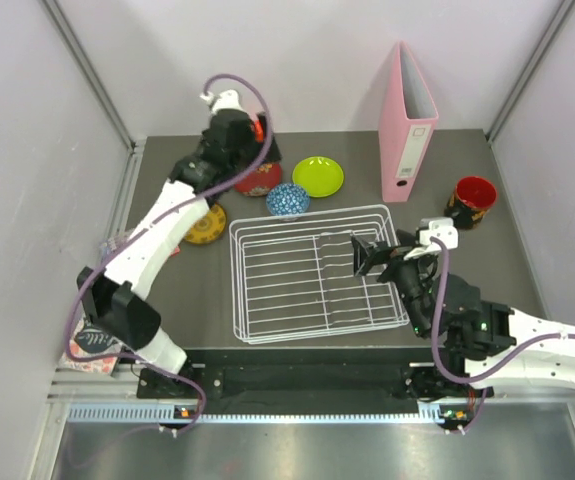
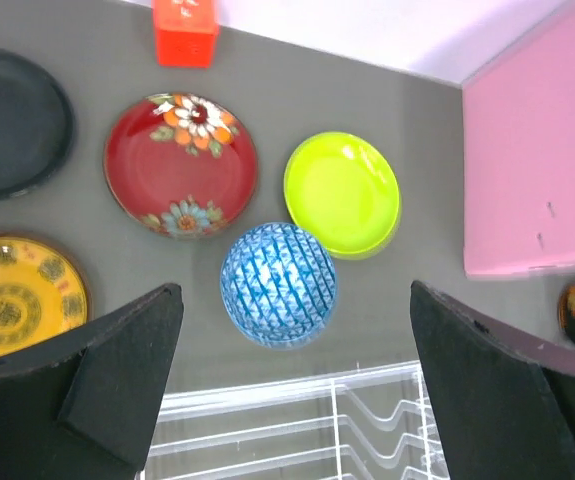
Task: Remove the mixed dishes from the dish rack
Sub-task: Reset both arms
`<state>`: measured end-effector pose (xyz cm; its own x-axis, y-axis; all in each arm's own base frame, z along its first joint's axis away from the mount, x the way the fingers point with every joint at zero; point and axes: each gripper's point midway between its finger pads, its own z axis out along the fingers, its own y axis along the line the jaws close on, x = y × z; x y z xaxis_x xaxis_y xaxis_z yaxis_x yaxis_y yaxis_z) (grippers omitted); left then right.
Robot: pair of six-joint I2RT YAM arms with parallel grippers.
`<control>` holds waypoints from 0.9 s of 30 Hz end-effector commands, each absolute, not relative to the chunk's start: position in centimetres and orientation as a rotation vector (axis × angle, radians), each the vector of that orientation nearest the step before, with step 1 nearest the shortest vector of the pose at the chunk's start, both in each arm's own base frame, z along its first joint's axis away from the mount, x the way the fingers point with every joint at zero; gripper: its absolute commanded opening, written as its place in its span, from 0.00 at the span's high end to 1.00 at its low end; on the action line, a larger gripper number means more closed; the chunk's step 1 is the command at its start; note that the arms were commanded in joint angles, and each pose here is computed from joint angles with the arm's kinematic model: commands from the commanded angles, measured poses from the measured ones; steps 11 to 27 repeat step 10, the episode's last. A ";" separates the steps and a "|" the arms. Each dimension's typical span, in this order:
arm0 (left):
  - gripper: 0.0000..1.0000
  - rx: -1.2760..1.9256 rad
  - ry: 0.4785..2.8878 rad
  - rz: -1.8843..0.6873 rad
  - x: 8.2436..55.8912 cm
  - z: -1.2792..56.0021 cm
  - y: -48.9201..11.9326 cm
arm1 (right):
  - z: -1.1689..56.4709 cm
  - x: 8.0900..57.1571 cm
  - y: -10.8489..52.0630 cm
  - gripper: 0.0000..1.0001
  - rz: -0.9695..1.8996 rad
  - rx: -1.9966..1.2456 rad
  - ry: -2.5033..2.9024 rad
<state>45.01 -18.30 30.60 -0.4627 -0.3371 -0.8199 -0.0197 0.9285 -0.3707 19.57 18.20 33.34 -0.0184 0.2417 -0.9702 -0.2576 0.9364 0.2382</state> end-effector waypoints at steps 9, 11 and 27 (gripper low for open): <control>0.01 0.030 2.081 -0.339 30.4 25.4 -24.6 | 34.7 20.1 19.4 0.00 0.452 0.058 1.510; 0.01 0.056 2.088 -0.334 29.7 24.6 -24.2 | 34.7 20.1 19.5 0.00 0.451 0.057 1.511; 0.01 0.056 2.088 -0.334 29.7 24.6 -24.2 | 34.7 20.1 19.5 0.00 0.451 0.057 1.511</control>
